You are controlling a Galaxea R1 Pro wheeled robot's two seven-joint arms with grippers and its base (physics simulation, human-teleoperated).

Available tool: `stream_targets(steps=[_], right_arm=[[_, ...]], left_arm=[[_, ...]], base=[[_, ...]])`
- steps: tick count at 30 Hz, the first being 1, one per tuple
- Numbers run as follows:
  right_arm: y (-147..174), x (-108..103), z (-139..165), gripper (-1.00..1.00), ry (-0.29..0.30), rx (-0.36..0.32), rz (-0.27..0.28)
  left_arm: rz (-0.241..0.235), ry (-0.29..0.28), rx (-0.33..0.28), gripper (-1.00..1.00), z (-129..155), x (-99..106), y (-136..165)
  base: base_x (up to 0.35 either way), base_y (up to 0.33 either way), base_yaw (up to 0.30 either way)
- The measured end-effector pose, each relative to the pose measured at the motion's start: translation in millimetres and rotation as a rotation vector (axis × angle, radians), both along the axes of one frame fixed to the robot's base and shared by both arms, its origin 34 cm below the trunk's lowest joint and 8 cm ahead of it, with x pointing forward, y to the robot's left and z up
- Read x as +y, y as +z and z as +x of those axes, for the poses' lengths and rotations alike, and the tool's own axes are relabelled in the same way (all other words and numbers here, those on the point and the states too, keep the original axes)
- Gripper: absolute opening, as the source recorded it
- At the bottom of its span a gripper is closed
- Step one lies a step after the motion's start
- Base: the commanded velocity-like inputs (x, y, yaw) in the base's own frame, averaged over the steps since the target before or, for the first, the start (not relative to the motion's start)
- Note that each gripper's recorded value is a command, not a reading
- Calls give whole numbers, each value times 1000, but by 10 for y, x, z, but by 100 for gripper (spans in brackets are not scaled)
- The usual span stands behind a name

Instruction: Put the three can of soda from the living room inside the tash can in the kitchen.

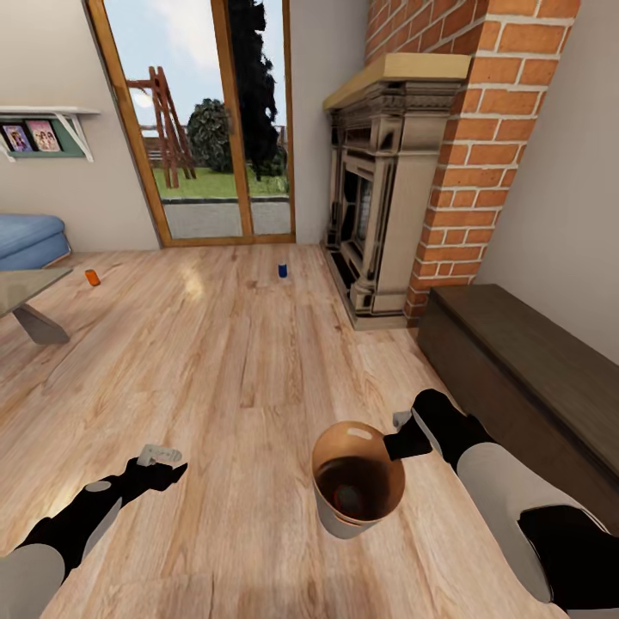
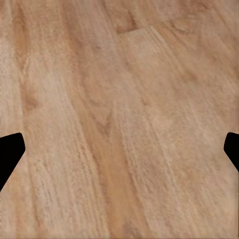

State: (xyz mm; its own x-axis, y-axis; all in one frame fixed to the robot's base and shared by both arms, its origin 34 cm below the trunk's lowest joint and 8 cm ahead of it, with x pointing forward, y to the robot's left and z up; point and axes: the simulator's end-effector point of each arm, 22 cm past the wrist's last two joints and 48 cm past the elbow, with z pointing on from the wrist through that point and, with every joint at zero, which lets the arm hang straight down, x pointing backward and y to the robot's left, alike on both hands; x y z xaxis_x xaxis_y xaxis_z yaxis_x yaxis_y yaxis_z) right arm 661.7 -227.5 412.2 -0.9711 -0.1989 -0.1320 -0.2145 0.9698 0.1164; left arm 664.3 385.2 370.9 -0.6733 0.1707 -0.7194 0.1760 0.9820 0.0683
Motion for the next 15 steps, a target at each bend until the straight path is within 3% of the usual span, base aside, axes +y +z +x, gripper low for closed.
stream_targets(steps=[10, 15], right_arm=[[83, 1, 17, -100, 2, 2, -2], [84, 0, 18, -100, 1, 1, -1]], left_arm=[[-4, 0, -1, 100, 26, -7, 92], [-6, -1, 3, 100, 20, -12, 87]], base=[[5, 3, 0], [177, 127, 0]])
